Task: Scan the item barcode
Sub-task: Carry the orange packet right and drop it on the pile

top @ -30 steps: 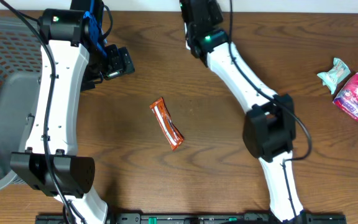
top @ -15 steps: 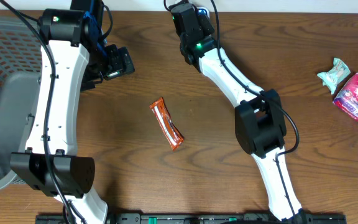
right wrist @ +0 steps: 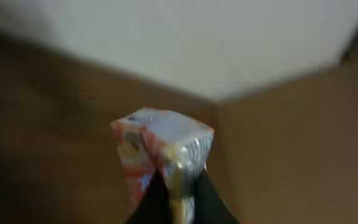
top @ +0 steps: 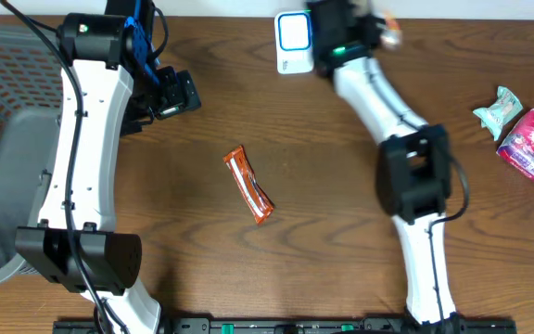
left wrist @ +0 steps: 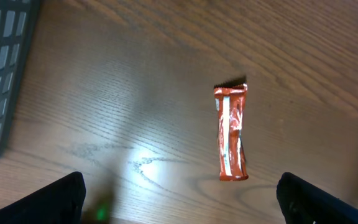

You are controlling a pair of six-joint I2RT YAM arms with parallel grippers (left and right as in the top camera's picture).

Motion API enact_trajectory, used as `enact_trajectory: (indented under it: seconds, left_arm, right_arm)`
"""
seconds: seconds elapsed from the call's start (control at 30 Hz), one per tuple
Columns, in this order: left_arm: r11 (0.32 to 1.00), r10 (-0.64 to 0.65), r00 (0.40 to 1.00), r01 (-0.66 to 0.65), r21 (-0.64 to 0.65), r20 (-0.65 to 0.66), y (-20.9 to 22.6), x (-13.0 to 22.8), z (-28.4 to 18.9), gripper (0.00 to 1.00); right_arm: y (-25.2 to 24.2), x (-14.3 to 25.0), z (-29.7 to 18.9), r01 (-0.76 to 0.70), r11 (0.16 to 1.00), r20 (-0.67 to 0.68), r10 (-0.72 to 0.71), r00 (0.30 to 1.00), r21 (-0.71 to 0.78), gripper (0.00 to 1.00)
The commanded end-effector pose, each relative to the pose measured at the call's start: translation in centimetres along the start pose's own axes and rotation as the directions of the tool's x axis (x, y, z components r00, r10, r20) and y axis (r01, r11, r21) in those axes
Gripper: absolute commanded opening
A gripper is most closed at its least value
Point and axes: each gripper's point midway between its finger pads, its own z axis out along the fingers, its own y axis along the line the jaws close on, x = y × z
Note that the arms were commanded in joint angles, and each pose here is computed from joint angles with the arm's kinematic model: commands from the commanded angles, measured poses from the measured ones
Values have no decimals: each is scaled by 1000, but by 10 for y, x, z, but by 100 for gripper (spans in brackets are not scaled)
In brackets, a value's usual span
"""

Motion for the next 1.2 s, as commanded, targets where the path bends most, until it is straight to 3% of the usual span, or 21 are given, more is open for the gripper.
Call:
enact_trajectory:
  seconds: [0.0, 0.17, 0.4, 0.47, 0.57, 0.67, 0.7, 0.8, 0.9, 1.03, 1.17]
  left_arm:
    - [1000, -6, 1000, 6, -11, -8, 2, -1, 2, 98]
    - [1000, -6, 1000, 6, -11, -8, 2, -1, 2, 98]
    - [1000, -6, 1000, 6, -11, -8, 2, -1, 2, 98]
    - [1000, -6, 1000, 6, -11, -8, 2, -1, 2, 98]
    - [1000, -6, 1000, 6, -11, -8, 2, -1, 2, 98]
    - [1000, -6, 1000, 6, -11, -8, 2, -1, 2, 98]
    - [1000, -6, 1000, 6, -11, -8, 2, -1, 2, 98]
    - [1000, -6, 1000, 6, -11, -8, 2, -1, 2, 98]
    - [1000, -6, 1000, 6, -11, -8, 2, -1, 2, 98]
    - [1000, -6, 1000, 6, -11, -8, 2, -1, 2, 98]
    - [1000, -6, 1000, 6, -11, -8, 2, -1, 2, 98]
  right_arm:
    - [-63, 63, 53, -1, 984, -214, 40, 976, 180, 1]
    - [-84, 138, 93, -17, 987, -402, 80, 912, 158, 1]
    - [-103, 203, 125, -92, 988, -554, 147, 820, 127, 3]
    - [-102, 214, 129, -114, 988, -581, 152, 800, 102, 15]
    - [-93, 228, 134, -168, 985, -621, 151, 769, 33, 24]
    - [-86, 239, 136, -230, 973, -659, 168, 733, -8, 67]
    - [-83, 243, 135, -248, 969, -673, 169, 720, -22, 76]
    - [-83, 246, 131, -248, 968, -685, 158, 711, -34, 99]
    - [-90, 232, 118, -258, 965, -665, 170, 727, -36, 99]
    - [-119, 198, 95, -390, 920, -599, 329, 730, 30, 99]
    - [-153, 156, 54, -501, 865, -511, 422, 749, -20, 99]
